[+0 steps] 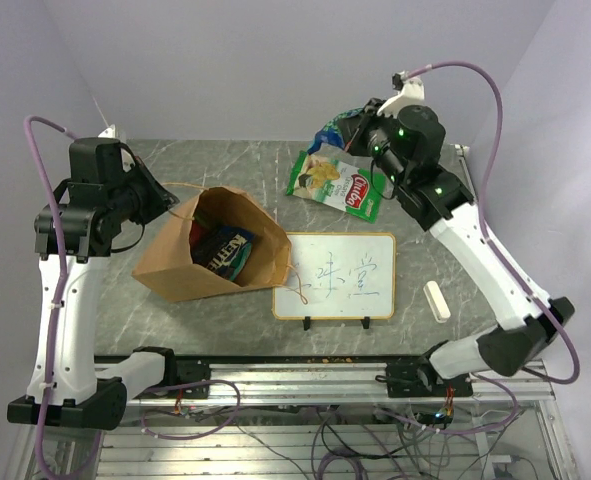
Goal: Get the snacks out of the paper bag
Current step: Take out the snack from the paper bag, then place the snack at the center of the board.
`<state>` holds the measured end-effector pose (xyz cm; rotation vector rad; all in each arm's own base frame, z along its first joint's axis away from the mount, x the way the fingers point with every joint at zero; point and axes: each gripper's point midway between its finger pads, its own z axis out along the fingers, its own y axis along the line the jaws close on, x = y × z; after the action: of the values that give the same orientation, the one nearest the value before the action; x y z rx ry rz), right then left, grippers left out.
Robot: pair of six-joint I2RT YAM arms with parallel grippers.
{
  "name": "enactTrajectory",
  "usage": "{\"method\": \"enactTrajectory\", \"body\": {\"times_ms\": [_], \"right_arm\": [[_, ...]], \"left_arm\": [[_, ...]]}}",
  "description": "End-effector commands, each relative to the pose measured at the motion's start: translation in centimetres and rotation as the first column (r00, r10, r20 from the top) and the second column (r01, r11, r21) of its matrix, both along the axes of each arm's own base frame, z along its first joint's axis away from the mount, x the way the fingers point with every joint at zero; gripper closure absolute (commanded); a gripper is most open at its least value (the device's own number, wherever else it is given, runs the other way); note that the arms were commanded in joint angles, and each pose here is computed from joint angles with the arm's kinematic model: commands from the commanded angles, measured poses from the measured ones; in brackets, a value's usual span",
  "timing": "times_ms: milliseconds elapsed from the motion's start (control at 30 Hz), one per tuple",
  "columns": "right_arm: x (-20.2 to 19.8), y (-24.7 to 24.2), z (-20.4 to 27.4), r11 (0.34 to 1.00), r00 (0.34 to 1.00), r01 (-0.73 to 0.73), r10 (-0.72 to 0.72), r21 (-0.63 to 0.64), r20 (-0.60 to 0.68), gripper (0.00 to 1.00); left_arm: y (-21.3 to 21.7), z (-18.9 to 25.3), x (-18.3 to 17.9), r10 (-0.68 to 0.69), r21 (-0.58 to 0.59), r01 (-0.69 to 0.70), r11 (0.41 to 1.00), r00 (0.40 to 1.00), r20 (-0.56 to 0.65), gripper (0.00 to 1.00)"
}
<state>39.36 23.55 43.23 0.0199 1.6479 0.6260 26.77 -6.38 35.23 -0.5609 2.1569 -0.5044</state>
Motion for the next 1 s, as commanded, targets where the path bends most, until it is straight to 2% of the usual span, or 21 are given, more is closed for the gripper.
{"method": "enactTrajectory", "body": {"times_ms": [0,200,400,500,600,767,867,967], "right_arm": [[4.8,-1.3,-2.6,0.998,0.998,0.054,-0.053,0.032,-0.026,1.0],[9.9,-0.5,-7.9,0.998,0.993,0.036,-0.029,0.058,-0.113,1.0],[13.4,2.4,-13.8,0.991,0.97,-0.082,0.104,0.109,-0.22,1.0],[14.5,2.7,-17.1,0.986,0.945,-0.084,0.125,0.146,-0.301,1.0],[14.9,1.4,-20.5,0.975,0.929,-0.057,0.13,0.213,-0.346,1.0],[16.0,-1.5,-25.0,0.978,0.909,-0.008,0.093,0.207,-0.406,1.0],[15.4,-4.3,-28.6,0.973,0.886,0.063,0.048,0.222,-0.462,1.0],[14.9,-5.9,-30.6,0.97,0.868,0.07,0.056,0.233,-0.494,1.0]], "left_arm": [[0.1,0.3,0.4,0.034,-0.036,-0.034,0.999,0.999,0.0,0.93],[-0.7,-0.6,0.1,0.021,-0.087,-0.025,0.996,0.999,-0.047,0.93],[-0.9,-0.6,-0.9,0.018,-0.101,-0.027,0.995,0.996,-0.087,0.93],[-1.1,-0.6,-1.5,0.007,-0.11,-0.019,0.994,0.994,-0.105,0.93],[-1.4,-1.0,-2.1,0.001,-0.133,-0.017,0.991,0.993,-0.118,0.93],[-1.7,-1.9,-2.3,0.021,-0.178,-0.042,0.983,0.993,-0.12,0.93],[-1.9,-2.4,-2.2,0.028,-0.194,-0.052,0.98,0.991,-0.128,0.93],[-2.1,-2.7,-2.3,0.023,-0.214,-0.052,0.975,0.991,-0.132,0.93]]}}
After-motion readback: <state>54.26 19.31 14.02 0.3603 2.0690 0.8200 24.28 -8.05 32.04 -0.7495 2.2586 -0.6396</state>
